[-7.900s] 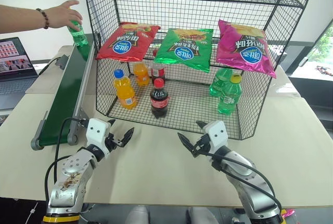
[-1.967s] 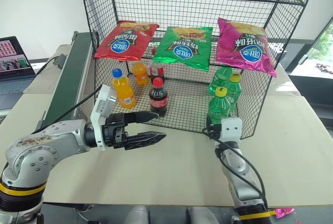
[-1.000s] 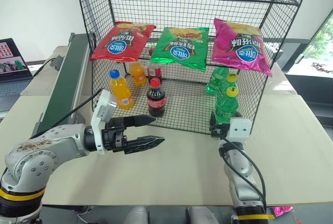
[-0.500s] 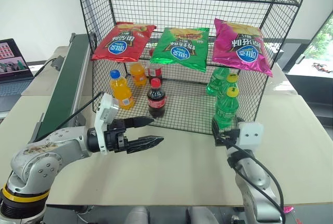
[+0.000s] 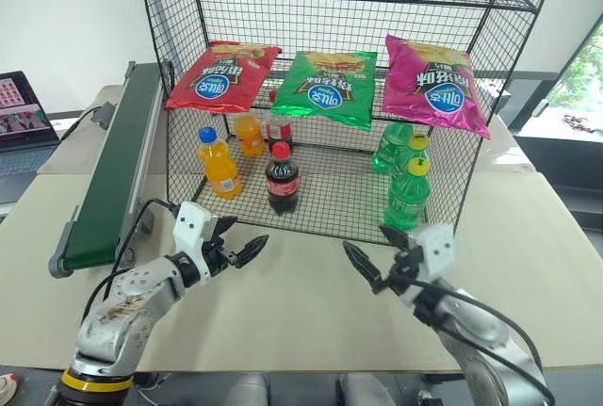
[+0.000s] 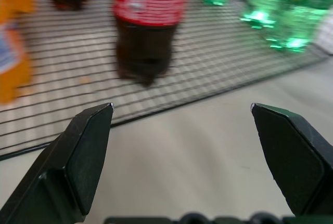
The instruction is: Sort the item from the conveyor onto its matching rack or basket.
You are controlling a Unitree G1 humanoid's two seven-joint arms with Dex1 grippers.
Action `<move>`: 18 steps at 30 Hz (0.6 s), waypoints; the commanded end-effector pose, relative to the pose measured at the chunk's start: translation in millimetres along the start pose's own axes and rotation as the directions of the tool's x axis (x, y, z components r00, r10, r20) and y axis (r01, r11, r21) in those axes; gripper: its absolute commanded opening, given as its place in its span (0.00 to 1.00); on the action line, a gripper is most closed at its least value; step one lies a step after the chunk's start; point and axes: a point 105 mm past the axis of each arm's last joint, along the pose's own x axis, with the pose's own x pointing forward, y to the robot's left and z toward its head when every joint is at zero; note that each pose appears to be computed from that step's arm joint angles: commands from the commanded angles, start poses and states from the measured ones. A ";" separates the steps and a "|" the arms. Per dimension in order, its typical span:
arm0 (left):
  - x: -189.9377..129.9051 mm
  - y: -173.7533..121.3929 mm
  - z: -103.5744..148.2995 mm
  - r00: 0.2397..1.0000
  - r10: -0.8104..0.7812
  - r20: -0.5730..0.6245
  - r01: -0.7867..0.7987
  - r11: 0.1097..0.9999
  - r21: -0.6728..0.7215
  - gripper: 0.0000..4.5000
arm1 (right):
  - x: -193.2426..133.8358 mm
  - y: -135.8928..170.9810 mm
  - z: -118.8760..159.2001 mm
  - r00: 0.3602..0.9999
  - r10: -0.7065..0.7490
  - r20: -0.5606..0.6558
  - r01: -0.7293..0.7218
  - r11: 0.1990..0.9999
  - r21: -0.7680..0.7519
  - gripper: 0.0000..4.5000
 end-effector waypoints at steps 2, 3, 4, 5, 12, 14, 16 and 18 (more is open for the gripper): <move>-1.4 5.0 4.2 0.995 0.085 0.055 -0.089 0.994 0.068 1.00 | 15.7 12.6 0.9 0.998 0.056 0.027 -0.055 0.998 -0.026 1.00; -2.3 4.0 2.0 0.994 0.089 0.056 -0.093 0.993 0.072 1.00 | 16.6 12.4 -2.3 0.998 0.057 0.017 -0.057 0.998 -0.018 1.00; -3.2 3.4 -0.6 0.994 0.095 0.056 -0.099 0.993 0.068 1.00 | 17.0 11.0 -6.0 0.998 0.055 0.004 -0.055 0.998 -0.012 1.00; -3.8 3.1 -2.3 0.994 0.099 0.057 -0.102 0.993 0.065 1.00 | 17.2 9.9 -8.3 0.999 0.053 -0.004 -0.053 0.999 -0.008 1.00; -5.0 -1.7 -26.0 0.994 0.108 0.024 -0.109 0.992 0.056 1.00 | 15.7 11.3 -32.4 0.991 0.117 -0.070 -0.114 0.993 0.038 1.00; -4.6 -2.8 -27.5 0.995 0.102 0.020 -0.103 0.993 0.062 1.00 | 15.6 11.2 -34.2 0.990 0.120 -0.072 -0.118 0.992 0.037 1.00; -4.7 -3.4 -28.9 0.995 0.099 0.020 -0.100 0.993 0.065 1.00 | 15.2 11.5 -35.3 0.990 0.121 -0.071 -0.119 0.992 0.035 1.00; -3.9 -6.1 -29.7 0.997 0.074 0.019 -0.075 0.996 0.052 1.00 | 15.2 11.3 -35.9 0.991 0.119 -0.067 -0.116 0.992 0.040 1.00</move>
